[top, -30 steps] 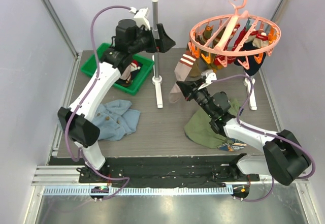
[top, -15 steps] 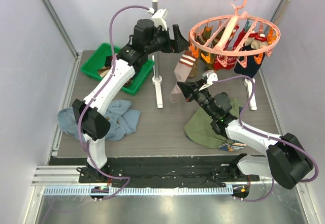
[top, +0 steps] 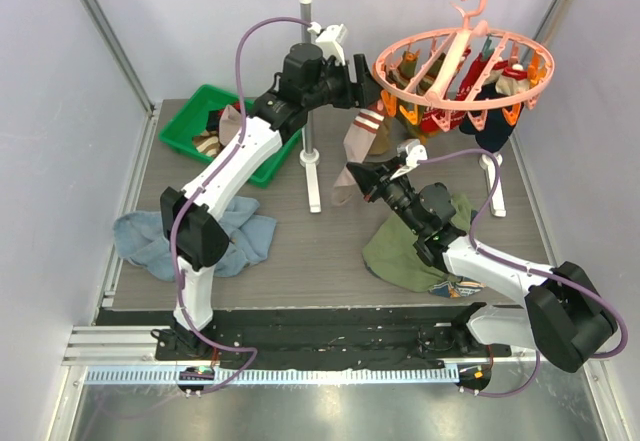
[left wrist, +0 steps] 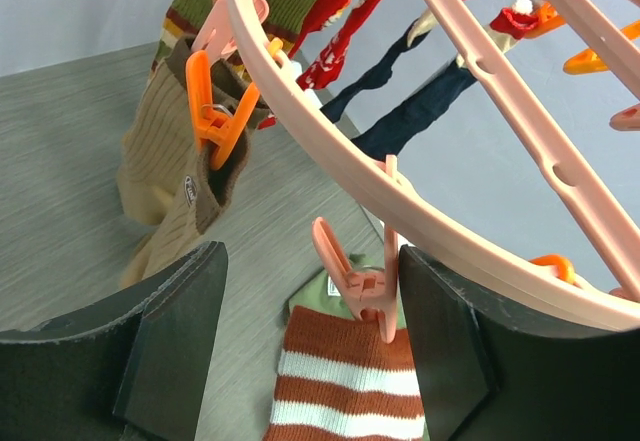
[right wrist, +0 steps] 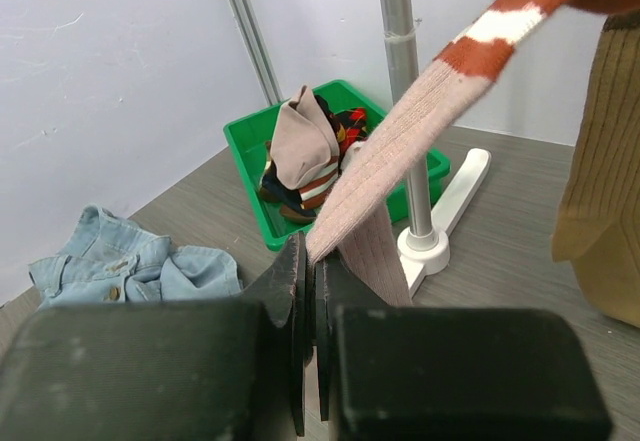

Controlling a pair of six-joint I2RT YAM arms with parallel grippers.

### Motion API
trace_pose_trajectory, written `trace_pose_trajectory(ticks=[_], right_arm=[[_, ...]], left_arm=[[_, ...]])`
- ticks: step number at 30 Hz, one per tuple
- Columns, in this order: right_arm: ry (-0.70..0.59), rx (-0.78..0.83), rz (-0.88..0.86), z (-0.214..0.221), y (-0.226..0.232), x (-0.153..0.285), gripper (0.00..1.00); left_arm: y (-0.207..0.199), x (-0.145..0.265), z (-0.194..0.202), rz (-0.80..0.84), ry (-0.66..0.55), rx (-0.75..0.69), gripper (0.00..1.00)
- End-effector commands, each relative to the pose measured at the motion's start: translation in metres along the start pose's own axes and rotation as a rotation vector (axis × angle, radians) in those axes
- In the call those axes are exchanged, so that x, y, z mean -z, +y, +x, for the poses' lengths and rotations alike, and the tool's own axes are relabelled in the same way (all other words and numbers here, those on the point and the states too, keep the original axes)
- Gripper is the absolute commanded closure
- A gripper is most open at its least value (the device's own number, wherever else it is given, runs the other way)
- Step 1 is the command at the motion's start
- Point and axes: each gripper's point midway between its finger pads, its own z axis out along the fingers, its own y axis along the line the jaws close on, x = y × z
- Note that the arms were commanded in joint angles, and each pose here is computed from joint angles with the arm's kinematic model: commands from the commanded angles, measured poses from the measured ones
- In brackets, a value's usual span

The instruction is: Remove the socks clipped to the hanger

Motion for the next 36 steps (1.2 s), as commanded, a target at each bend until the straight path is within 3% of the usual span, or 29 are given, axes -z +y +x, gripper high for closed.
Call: trace_pose_trajectory(ticks=[1, 4, 13, 16, 19, 27, 30, 31, 34, 36], right_arm=[[-0.052, -0.001, -0.011, -0.016, 0.005, 0.001, 0.99], [-0.051, -0.003, -0.011, -0.015, 0.006, 0.003, 0.99], [-0.039, -0.007, 0.003, -0.009, 0.003, 0.003, 0.99], [-0.037, -0.007, 0.007, -0.008, 0.002, 0.003, 0.99], [-0.036, -0.009, 0.011, -0.008, 0.001, 0.003, 0.99], [-0.031, -0.011, 0.025, -0.008, -0.001, 0.006, 0.99], [-0.015, -0.009, 0.038, -0.005, -0.003, 0.008, 0.99], [-0.013, -0.009, 0.042, -0.005, -0.003, 0.010, 0.99], [0.016, -0.010, 0.053, -0.002, -0.005, 0.015, 0.99], [0.045, -0.009, 0.104, 0.003, -0.013, 0.019, 0.99]], left_arm=[[-0.023, -0.001, -0.035, 0.056, -0.122, -0.010, 0.28], [-0.021, -0.003, -0.036, 0.057, -0.125, -0.004, 0.31], [-0.033, -0.007, -0.036, 0.105, -0.129, -0.007, 0.60], [-0.034, -0.008, -0.036, 0.107, -0.130, -0.005, 0.76], [-0.033, -0.008, -0.036, 0.104, -0.130, -0.001, 1.00], [-0.030, -0.010, -0.032, 0.094, -0.115, 0.002, 1.00], [-0.026, -0.008, -0.028, 0.084, -0.107, 0.004, 0.81], [-0.028, -0.006, -0.030, 0.085, -0.110, 0.005, 0.65], [-0.022, -0.002, -0.028, 0.066, -0.106, 0.011, 0.42], [-0.016, 0.002, -0.025, 0.044, -0.088, 0.017, 0.34]])
